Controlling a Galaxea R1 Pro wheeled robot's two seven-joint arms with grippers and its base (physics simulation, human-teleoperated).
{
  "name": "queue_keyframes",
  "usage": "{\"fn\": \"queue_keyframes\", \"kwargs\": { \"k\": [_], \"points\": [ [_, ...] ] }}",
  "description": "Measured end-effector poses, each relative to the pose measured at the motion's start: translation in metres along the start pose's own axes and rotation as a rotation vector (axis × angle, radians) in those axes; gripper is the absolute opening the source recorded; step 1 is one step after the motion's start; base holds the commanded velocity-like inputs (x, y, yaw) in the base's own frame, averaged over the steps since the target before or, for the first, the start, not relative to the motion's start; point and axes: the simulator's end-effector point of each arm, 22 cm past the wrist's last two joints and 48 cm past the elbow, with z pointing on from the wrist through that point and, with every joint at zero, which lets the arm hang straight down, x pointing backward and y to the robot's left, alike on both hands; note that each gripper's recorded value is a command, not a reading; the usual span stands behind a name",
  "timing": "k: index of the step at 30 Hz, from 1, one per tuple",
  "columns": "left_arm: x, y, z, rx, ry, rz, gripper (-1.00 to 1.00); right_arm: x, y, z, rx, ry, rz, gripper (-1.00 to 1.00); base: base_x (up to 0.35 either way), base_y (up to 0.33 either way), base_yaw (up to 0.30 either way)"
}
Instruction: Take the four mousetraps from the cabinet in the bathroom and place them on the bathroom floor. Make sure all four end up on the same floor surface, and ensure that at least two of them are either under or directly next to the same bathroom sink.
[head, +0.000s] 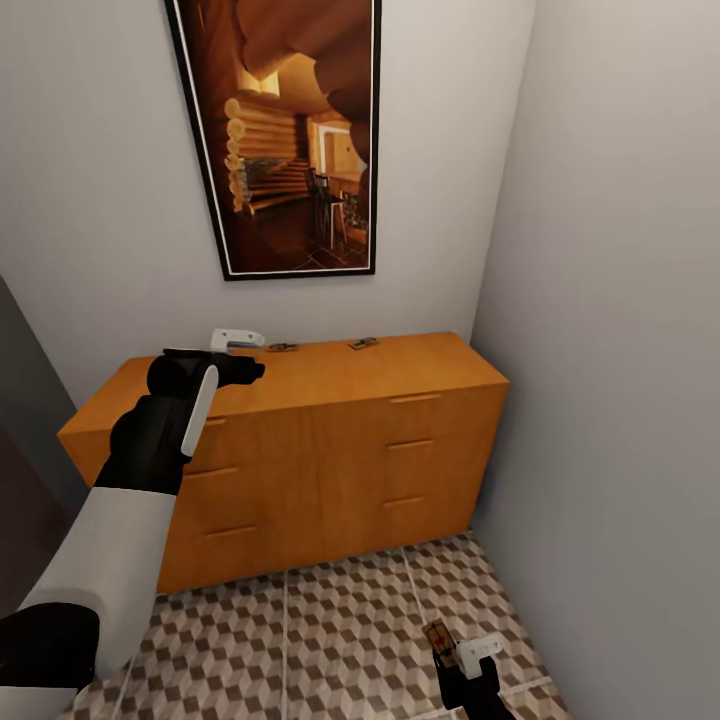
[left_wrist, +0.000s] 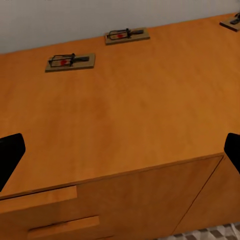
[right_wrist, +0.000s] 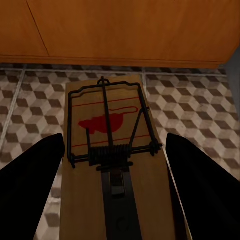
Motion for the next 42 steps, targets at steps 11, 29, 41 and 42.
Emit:
{"fn": "queue_keyframes", "kwargs": {
  "k": [11,29,41,42],
  "points": [
    [0.0,0.006,0.0,-0.01,-0.001,0.003,1.0,0.0,0.0,0.0,0.002,0.0,0.0,-1.0,0.214,0.086,0.0],
    [0.003,0.015,0.002,-0.023,0.005,0.007,1.0,0.0,-0.001,0.0,0.003,0.0,0.0,-1.0,0.15,0.144,0.0],
    [0.005,0.026,0.001,0.079,0.002,0.031,1.0,0.0,-0.001,0.0,0.003,0.0,0.0,-1.0,0.003,0.007,0.0],
    [0.005,0.027,0.0,0.093,0.003,0.034,1.0,0.0,-0.001,0.0,0.003,0.001,0.0,-1.0,0.0,0.0,0.0]
  ]
}}
